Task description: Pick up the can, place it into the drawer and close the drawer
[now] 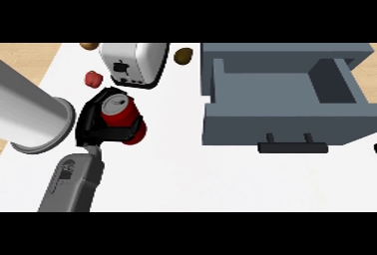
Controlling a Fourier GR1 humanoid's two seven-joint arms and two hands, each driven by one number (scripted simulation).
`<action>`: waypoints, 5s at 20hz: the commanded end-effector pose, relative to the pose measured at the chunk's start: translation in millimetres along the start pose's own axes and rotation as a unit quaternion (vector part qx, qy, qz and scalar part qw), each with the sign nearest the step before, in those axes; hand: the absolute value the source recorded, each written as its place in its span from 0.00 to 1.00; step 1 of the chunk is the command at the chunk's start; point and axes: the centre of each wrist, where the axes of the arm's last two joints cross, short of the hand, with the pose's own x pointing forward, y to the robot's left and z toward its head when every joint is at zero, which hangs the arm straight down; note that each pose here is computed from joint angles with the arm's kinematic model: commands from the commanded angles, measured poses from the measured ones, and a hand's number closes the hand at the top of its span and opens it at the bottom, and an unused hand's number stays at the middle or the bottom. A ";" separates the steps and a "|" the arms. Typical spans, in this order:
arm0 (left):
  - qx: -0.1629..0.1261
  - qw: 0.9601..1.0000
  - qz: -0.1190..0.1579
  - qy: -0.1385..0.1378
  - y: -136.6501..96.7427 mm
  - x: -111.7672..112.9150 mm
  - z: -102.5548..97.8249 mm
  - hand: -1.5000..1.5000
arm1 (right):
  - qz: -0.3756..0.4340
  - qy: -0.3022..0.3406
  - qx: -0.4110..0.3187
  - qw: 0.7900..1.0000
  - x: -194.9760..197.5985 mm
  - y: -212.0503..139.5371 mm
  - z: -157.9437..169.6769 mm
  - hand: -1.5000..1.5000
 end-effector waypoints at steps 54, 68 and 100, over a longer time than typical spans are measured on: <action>-0.064 0.991 -0.116 -0.025 -260.3 207.0 -128.2 1.00 | 0.001 -0.019 0.017 1.000 8.8 3.6 -24.2 0.00; -0.032 0.984 -0.169 -0.035 -251.9 169.2 -127.1 1.00 | -0.003 -0.024 0.028 0.999 -1.0 17.1 -42.2 0.00; 0.036 0.993 -0.110 -0.022 -247.5 151.2 -122.2 0.00 | 0.190 -0.136 0.086 0.969 39.2 19.4 -50.1 0.00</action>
